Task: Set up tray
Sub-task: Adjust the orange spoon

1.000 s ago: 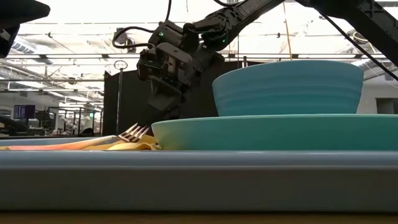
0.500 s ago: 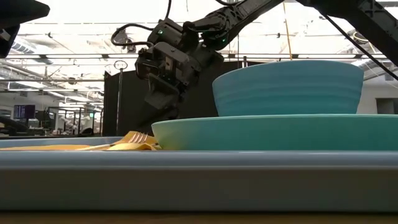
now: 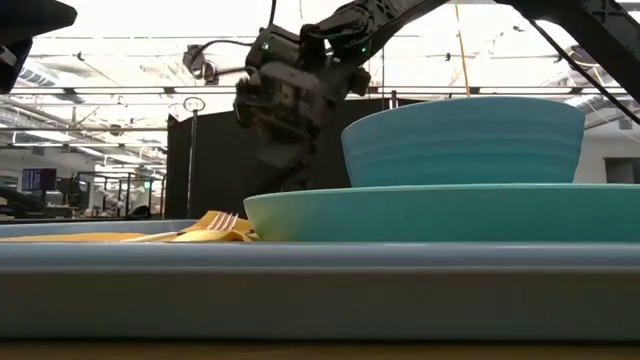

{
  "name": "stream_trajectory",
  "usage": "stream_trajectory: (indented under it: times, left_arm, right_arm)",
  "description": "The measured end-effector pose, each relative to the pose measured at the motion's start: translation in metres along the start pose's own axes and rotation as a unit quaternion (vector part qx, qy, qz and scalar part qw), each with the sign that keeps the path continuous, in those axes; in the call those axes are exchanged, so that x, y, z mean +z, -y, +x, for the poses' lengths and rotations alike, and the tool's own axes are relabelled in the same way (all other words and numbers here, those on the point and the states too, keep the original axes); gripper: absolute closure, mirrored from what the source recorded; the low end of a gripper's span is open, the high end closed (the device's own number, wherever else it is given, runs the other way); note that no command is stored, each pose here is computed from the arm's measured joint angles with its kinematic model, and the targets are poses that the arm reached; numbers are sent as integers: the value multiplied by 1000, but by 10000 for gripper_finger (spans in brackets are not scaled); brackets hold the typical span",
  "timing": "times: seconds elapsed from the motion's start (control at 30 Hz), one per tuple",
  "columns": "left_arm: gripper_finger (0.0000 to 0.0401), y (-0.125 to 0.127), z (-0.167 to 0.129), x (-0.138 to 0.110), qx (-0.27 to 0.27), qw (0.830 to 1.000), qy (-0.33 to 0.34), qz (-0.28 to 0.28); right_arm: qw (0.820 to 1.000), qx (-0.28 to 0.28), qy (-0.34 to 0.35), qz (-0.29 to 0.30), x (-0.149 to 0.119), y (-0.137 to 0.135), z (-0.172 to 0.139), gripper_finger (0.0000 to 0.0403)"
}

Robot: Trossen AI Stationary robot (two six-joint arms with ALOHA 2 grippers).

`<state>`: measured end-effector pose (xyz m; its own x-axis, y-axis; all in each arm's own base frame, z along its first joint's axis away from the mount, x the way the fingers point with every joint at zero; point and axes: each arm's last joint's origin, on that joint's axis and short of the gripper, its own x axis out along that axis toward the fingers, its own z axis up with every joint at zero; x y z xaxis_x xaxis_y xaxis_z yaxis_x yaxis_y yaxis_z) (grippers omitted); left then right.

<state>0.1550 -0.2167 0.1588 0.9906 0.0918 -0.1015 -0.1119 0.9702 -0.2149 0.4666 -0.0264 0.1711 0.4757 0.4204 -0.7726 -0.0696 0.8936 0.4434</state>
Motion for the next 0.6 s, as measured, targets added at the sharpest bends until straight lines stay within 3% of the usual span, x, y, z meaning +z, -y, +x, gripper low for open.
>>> stream_trajectory:
  times: [0.13, 0.4, 0.6]
  left_arm:
    - [254, -1, 0, -1, 0, 1000, -5, -1]
    - [254, -1, 0, -1, 0, 1000, -5, -4]
    - [254, -1, 0, -1, 0, 1000, -5, -6]
  right_arm:
    - [999, -32, -24, 27, -6, 2, -1, 323]
    - [998, -36, -27, 48, -6, 4, -3, 286]
    - [994, -41, -74, 64, -16, 4, -4, 278]
